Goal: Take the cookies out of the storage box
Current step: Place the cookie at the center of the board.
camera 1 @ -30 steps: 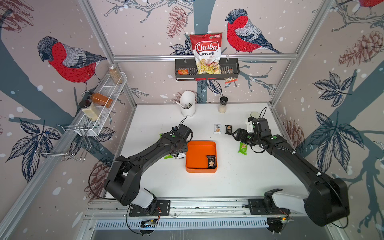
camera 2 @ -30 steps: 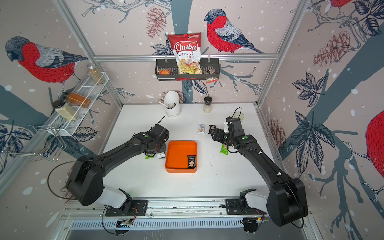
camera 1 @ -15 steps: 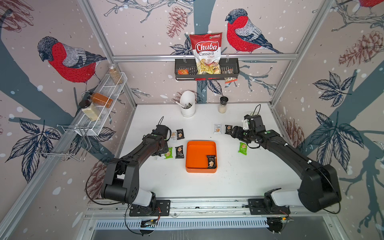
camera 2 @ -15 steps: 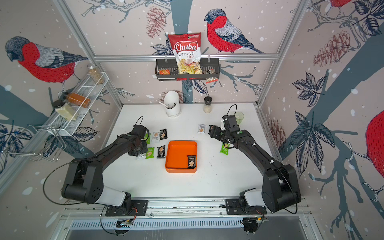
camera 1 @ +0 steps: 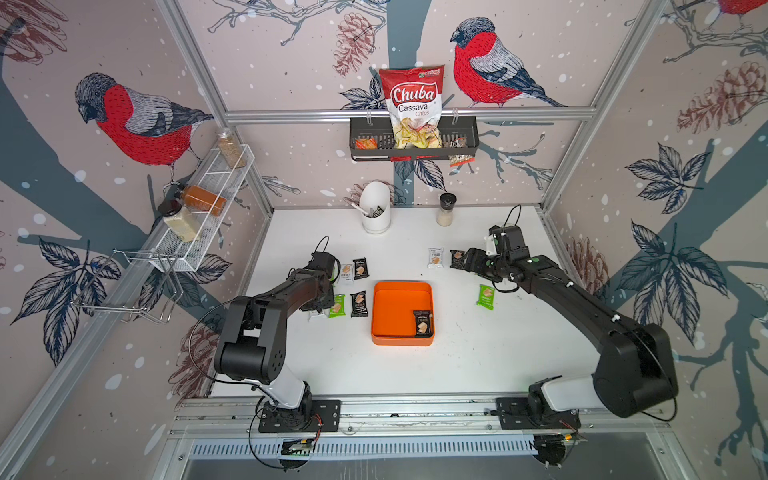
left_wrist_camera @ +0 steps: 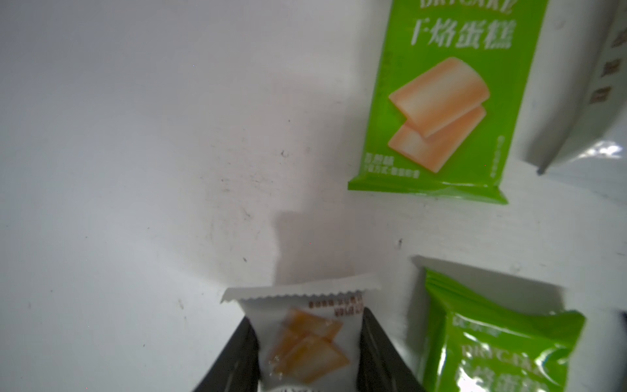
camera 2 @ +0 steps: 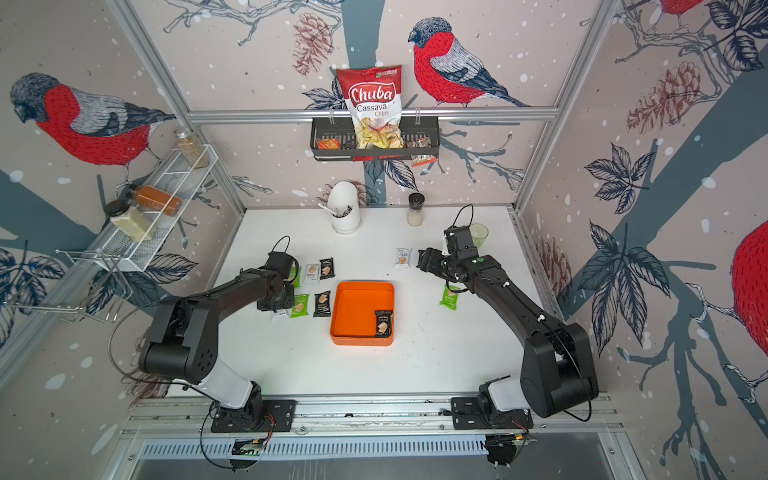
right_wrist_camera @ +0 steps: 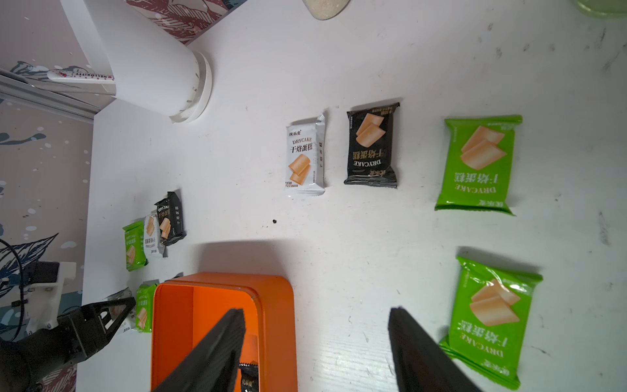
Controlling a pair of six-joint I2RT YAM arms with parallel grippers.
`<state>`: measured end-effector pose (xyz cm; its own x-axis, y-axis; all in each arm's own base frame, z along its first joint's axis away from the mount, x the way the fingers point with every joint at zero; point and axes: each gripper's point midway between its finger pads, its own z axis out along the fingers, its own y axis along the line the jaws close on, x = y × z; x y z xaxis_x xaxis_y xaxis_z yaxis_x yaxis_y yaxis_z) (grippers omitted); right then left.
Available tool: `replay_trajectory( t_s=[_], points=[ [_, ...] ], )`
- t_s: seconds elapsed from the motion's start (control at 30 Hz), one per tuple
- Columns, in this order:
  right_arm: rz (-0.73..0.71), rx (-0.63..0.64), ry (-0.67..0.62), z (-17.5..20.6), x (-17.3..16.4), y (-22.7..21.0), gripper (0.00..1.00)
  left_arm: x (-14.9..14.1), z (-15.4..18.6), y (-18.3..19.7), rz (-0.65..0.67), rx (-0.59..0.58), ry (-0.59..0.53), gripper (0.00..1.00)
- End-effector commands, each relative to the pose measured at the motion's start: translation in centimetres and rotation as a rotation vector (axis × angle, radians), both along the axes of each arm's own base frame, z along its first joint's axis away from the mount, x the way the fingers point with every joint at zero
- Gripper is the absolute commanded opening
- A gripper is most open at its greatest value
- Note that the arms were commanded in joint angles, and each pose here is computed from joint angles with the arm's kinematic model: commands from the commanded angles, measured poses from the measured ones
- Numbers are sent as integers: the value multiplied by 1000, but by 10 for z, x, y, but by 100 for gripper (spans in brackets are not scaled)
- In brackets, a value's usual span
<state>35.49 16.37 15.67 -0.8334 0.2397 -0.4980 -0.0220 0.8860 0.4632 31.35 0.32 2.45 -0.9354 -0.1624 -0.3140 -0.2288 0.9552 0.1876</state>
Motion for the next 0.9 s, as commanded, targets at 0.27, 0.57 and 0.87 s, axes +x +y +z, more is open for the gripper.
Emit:
replay_trajectory(
  t_s=[0.27,0.57,0.87],
  points=[
    [26,-33,-7,4,-7,1,73,1,10,1,16,-4,-16,62],
    [106,-52,-11,3,-40,22,73,-5,55,-19,86,-174,-126,63],
    [204,-67,-6,-2,-76,56,73,-16,105,-67,79,-419,-307,66]
  ],
)
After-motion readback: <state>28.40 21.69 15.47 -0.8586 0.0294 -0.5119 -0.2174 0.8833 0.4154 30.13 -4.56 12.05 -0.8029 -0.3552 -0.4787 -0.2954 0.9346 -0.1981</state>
